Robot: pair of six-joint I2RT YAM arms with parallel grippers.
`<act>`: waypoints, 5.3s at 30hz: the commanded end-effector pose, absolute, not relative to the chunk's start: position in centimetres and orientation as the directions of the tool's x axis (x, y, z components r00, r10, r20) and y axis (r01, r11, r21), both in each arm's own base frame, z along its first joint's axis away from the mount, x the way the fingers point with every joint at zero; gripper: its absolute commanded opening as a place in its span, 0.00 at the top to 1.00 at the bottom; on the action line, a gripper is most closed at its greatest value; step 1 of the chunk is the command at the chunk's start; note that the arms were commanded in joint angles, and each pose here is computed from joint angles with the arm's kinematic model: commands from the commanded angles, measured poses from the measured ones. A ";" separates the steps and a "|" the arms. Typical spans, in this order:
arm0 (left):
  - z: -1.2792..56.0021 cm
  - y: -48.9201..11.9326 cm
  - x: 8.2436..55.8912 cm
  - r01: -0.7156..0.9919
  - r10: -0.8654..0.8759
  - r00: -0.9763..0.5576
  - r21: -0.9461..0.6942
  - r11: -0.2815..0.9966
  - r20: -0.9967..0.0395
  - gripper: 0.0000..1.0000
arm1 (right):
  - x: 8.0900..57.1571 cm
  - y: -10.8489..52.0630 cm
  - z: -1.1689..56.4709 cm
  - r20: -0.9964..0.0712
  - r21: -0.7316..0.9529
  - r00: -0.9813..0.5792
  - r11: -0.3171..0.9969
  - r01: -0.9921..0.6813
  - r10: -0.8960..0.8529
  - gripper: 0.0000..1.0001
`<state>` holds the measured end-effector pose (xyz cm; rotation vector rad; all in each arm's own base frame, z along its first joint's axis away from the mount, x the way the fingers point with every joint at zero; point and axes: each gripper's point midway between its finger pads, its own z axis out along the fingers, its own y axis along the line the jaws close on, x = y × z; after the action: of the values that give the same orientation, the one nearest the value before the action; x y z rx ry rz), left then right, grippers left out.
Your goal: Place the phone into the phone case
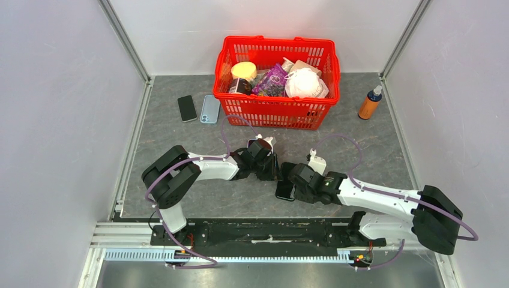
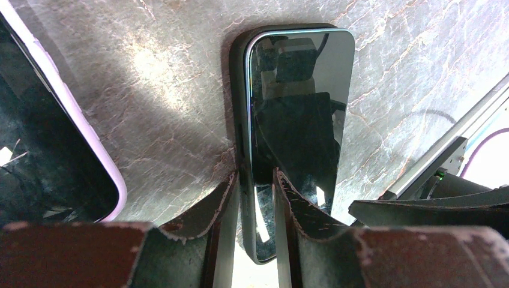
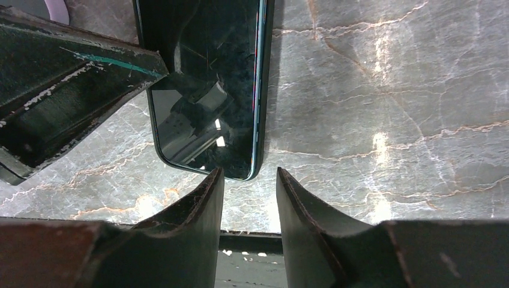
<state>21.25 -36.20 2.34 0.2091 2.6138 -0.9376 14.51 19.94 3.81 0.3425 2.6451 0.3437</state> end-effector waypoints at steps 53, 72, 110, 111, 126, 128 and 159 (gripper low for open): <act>6.6 -35.7 27.2 0.274 0.017 -0.868 -0.449 0.850 -0.497 0.65 | 18.9 18.4 6.7 -0.497 0.276 -0.808 0.941 0.199 0.316 0.45; 2.6 -38.1 29.1 0.266 0.078 -0.896 -0.387 0.883 -0.438 0.88 | 17.2 22.7 1.5 -0.386 0.320 -0.878 0.934 0.160 0.282 0.47; 11.5 -41.4 21.5 0.583 0.310 -0.753 -0.371 0.723 -0.580 0.41 | 22.4 11.6 9.0 -0.532 0.301 -0.691 0.872 0.386 0.489 0.07; 11.3 -42.0 20.2 0.597 0.325 -0.753 -0.384 0.704 -0.572 0.42 | 22.6 11.1 9.0 -0.524 0.302 -0.690 0.867 0.397 0.499 0.07; 5.0 -43.8 12.4 0.633 0.427 -0.761 -0.416 0.652 -0.488 0.55 | 26.1 10.1 8.0 -0.450 0.349 -0.694 0.826 0.442 0.562 0.07; 4.1 -42.5 12.3 0.629 0.428 -0.762 -0.398 0.668 -0.486 0.55 | 26.5 10.6 7.6 -0.439 0.354 -0.706 0.829 0.433 0.556 0.08; 4.4 -27.1 17.8 0.212 -0.015 -0.911 -0.500 0.840 -0.411 0.56 | 19.5 22.6 2.7 -0.384 0.402 -0.884 0.911 0.098 0.265 0.14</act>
<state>18.26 -26.97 2.81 0.2596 2.6353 -0.6770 24.31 19.31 2.64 0.2731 2.5604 0.3425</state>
